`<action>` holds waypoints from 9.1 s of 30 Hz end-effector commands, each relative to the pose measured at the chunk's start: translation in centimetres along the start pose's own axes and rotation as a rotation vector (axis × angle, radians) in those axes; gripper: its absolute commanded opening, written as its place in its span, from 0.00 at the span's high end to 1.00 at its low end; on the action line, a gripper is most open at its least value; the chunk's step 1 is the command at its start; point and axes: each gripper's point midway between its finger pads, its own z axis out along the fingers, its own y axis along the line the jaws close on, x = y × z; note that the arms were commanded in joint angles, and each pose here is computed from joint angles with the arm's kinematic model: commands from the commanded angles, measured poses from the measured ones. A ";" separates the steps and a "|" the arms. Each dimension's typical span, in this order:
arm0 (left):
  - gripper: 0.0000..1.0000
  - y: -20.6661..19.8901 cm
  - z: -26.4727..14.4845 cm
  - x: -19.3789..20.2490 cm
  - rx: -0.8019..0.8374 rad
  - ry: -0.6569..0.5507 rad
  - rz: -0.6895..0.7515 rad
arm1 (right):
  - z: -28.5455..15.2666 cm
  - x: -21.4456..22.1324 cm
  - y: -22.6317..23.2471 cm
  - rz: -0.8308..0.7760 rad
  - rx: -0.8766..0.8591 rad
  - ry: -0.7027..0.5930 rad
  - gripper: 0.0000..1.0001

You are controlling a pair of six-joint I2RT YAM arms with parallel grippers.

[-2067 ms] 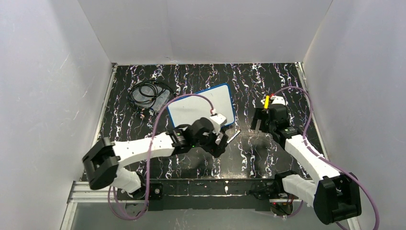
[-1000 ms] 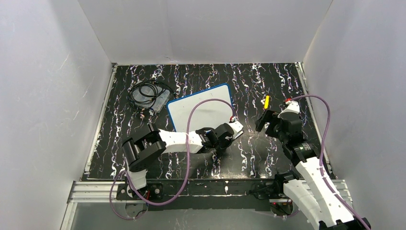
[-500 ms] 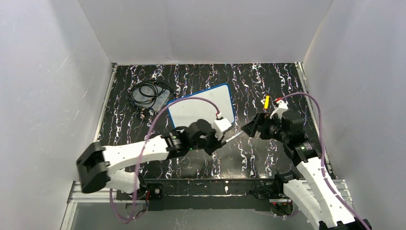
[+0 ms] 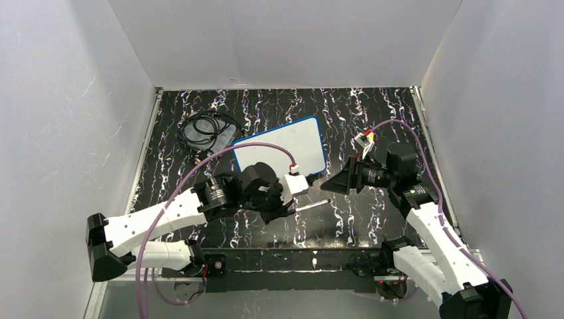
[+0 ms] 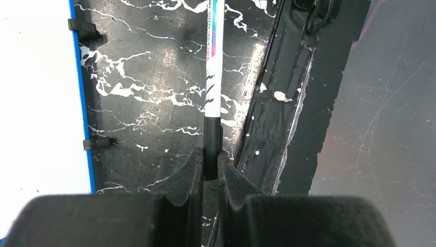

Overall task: Write a sentence on the whiteboard
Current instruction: Open the whiteboard marker at the center of the board, then place the pen cap at the center of the board, then write a sentence on the whiteboard.

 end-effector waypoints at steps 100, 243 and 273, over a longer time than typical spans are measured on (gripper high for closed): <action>1.00 -0.8 -3.6 7.4 -0.024 0.040 -0.049 | -2.8 0.6 11.5 -0.453 -0.203 0.193 0.99; 1.00 24.8 -8.3 5.7 -0.313 -0.318 -0.692 | 20.2 -7.9 4.4 -0.420 0.110 -0.551 0.99; 1.00 24.4 -8.6 5.2 -0.302 -0.333 -0.666 | 21.5 -5.1 1.8 -0.442 0.180 -0.467 0.99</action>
